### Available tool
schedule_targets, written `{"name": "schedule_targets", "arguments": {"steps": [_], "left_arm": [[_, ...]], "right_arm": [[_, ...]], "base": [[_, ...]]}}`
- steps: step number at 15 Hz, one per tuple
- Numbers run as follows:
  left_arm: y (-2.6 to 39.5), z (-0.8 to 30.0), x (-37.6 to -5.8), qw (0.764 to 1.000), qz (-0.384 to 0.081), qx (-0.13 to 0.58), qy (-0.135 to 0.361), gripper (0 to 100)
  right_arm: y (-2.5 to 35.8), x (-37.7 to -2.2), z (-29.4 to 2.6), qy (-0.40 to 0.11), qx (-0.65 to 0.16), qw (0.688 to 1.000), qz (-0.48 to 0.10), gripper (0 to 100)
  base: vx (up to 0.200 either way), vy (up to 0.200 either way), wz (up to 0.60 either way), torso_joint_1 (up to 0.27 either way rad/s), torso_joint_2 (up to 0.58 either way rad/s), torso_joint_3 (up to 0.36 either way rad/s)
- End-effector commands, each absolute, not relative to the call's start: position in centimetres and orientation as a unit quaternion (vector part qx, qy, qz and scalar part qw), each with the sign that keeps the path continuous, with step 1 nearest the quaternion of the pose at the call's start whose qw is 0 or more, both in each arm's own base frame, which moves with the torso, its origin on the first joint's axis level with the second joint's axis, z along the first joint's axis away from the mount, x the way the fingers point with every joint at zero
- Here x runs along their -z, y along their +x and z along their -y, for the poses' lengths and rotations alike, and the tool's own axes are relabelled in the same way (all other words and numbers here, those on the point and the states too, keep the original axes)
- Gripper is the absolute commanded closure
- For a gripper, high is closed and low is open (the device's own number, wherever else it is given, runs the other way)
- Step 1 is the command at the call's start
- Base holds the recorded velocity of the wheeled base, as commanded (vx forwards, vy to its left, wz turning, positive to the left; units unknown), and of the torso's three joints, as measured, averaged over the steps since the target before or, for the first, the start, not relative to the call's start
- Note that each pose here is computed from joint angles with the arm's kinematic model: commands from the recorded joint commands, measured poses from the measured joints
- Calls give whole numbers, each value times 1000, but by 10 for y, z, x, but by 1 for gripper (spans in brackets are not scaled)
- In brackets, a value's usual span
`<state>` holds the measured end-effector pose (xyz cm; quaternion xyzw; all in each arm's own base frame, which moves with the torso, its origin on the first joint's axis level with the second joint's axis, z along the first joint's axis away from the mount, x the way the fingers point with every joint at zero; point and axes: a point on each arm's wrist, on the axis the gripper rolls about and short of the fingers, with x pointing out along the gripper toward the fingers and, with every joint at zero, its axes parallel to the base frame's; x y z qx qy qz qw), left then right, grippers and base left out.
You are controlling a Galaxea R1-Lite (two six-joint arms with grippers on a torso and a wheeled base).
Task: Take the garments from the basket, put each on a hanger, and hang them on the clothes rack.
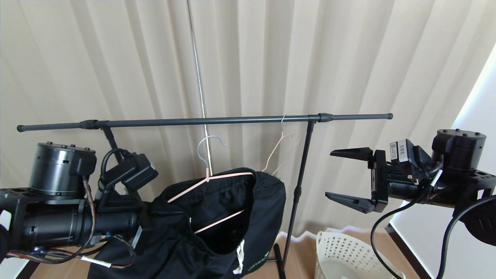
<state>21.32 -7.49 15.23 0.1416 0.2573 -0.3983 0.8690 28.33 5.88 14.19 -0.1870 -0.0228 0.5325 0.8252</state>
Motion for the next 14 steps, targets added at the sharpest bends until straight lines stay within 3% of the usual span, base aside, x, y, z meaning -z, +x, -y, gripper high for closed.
{"name": "schedule_targets", "arguments": {"steps": [1, 9, 14], "left_arm": [[227, 84, -127, 859, -299, 388, 153, 100], [247, 91, -63, 848, -343, 350, 201, 100], [256, 91, -41, 845, -368, 321, 217, 100]], "right_arm": [[281, -146, -59, -191, -531, 825, 30, 0], [284, -144, -59, -193, -520, 831, 24, 0], [285, -142, -59, -192, -522, 831, 21, 0]], "base": [[0, 0, 0, 0, 0, 0], [0, 0, 0, 0, 0, 0], [0, 0, 0, 0, 0, 0]]}}
